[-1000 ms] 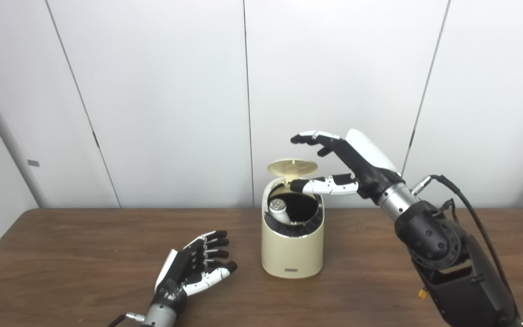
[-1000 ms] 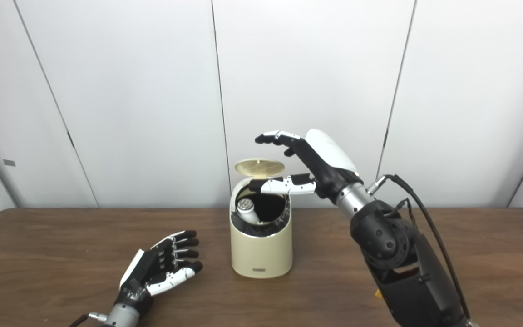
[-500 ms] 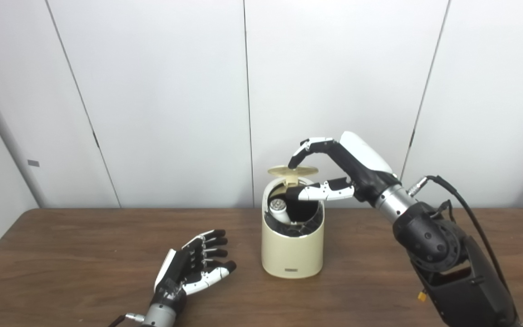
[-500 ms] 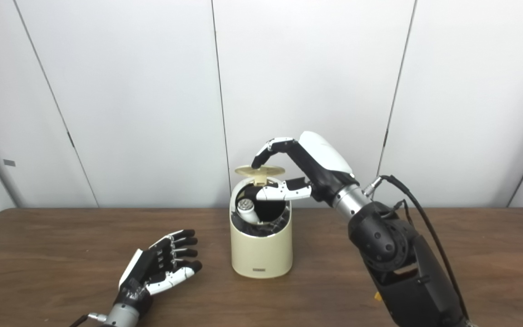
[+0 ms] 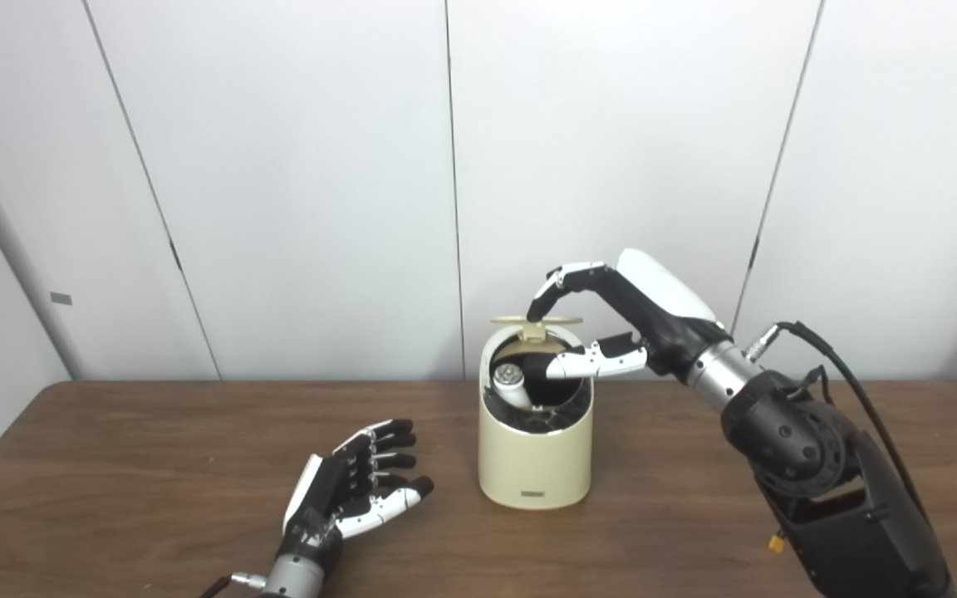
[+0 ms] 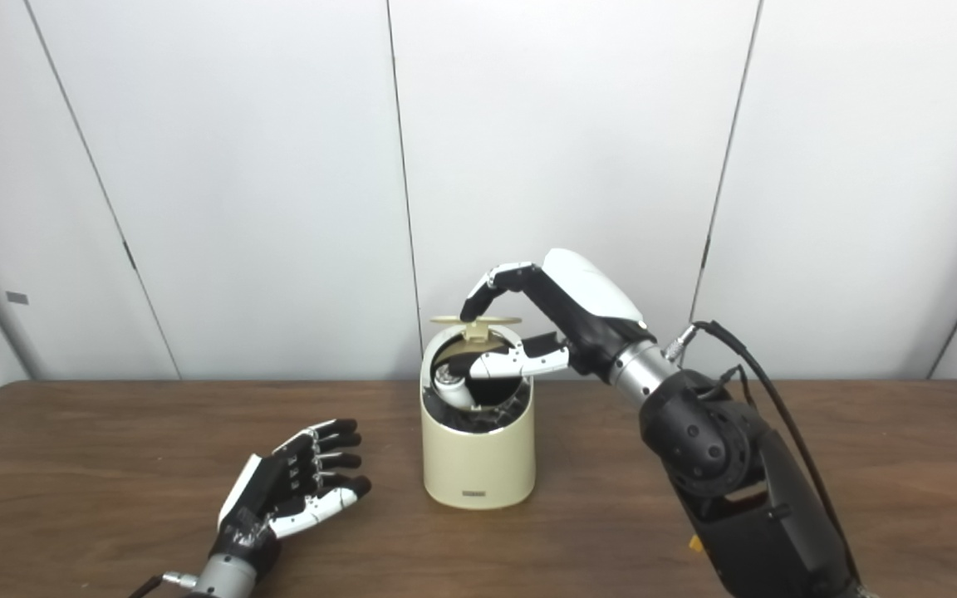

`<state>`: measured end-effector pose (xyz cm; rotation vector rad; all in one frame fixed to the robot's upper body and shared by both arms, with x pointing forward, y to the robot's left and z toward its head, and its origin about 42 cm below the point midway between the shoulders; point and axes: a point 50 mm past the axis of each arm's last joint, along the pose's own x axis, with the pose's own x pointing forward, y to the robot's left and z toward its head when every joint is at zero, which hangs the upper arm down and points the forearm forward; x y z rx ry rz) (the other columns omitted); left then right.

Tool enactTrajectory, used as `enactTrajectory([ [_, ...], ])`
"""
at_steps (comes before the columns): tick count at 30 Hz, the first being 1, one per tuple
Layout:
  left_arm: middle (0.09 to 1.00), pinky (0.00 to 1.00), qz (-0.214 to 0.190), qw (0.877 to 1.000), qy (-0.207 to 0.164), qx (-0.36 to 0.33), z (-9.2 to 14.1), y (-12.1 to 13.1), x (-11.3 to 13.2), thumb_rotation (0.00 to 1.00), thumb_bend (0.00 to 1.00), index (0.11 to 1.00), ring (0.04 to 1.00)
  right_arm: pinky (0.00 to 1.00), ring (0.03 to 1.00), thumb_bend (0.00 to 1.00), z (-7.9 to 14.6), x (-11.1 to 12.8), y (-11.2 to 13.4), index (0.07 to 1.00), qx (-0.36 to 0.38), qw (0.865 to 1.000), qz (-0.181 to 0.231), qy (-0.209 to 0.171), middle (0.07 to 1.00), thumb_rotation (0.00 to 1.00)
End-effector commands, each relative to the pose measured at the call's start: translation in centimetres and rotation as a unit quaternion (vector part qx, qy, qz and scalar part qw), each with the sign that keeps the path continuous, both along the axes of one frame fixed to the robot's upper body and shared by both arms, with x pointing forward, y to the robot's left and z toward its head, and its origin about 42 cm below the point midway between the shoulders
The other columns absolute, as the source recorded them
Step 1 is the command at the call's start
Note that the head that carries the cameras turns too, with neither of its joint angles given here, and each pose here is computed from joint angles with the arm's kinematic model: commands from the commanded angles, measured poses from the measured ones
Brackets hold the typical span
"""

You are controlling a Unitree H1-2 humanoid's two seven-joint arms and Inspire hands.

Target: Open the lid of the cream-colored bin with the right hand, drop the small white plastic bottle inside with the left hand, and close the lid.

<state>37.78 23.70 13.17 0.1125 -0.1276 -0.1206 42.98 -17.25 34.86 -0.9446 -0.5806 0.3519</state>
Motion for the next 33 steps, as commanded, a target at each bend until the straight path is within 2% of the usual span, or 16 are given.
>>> enactTrajectory([
  [1, 0.780, 0.62, 0.000, 0.999, -0.037, -0.002, 2.1, -0.4, 0.7, 0.14, 0.68, 0.787, 0.715, 0.76, 0.837, 0.62, 2.2, -0.4, -0.3, 0.571, -0.006, 0.999, 0.006, -0.036, 0.647, 0.57],
  [5, 0.772, 0.62, 0.000, 0.999, -0.037, -0.002, 2.2, -0.7, 0.6, 0.14, 0.68, 0.778, 0.710, 0.77, 0.847, 0.63, 1.9, -0.5, -0.4, 0.579, -0.023, 0.999, 0.004, -0.022, 0.656, 0.59],
  [9, 0.768, 0.61, 0.003, 0.999, -0.036, -0.004, 2.3, -0.9, 0.5, 0.13, 0.68, 0.777, 0.707, 0.81, 0.856, 0.64, 1.7, -0.8, -0.4, 0.590, -0.039, 0.999, 0.003, -0.011, 0.667, 0.61],
  [11, 0.766, 0.61, 0.003, 0.999, -0.038, -0.001, 2.3, -1.0, 0.4, 0.13, 0.68, 0.774, 0.702, 0.82, 0.849, 0.64, 1.5, -1.0, -0.3, 0.587, -0.041, 0.999, 0.005, -0.007, 0.655, 0.57],
  [15, 0.766, 0.61, 0.003, 0.999, -0.038, -0.002, 2.4, -1.1, 0.3, 0.14, 0.69, 0.775, 0.699, 0.89, 0.837, 0.62, 1.1, -1.2, -0.3, 0.587, -0.052, 0.999, 0.008, -0.002, 0.633, 0.53],
  [20, 0.765, 0.62, 0.003, 0.999, -0.037, -0.005, 2.4, -1.1, 0.3, 0.14, 0.69, 0.777, 0.704, 0.99, 0.834, 0.62, 0.5, -1.3, -0.1, 0.590, -0.071, 0.997, 0.016, 0.004, 0.630, 0.55],
  [33, 0.762, 0.62, 0.007, 0.999, -0.035, -0.003, 2.5, -1.4, 0.2, 0.15, 0.71, 0.771, 0.701, 1.00, 0.832, 0.62, -0.9, -1.5, 0.2, 0.590, -0.100, 0.994, 0.033, 0.000, 0.616, 0.50],
])
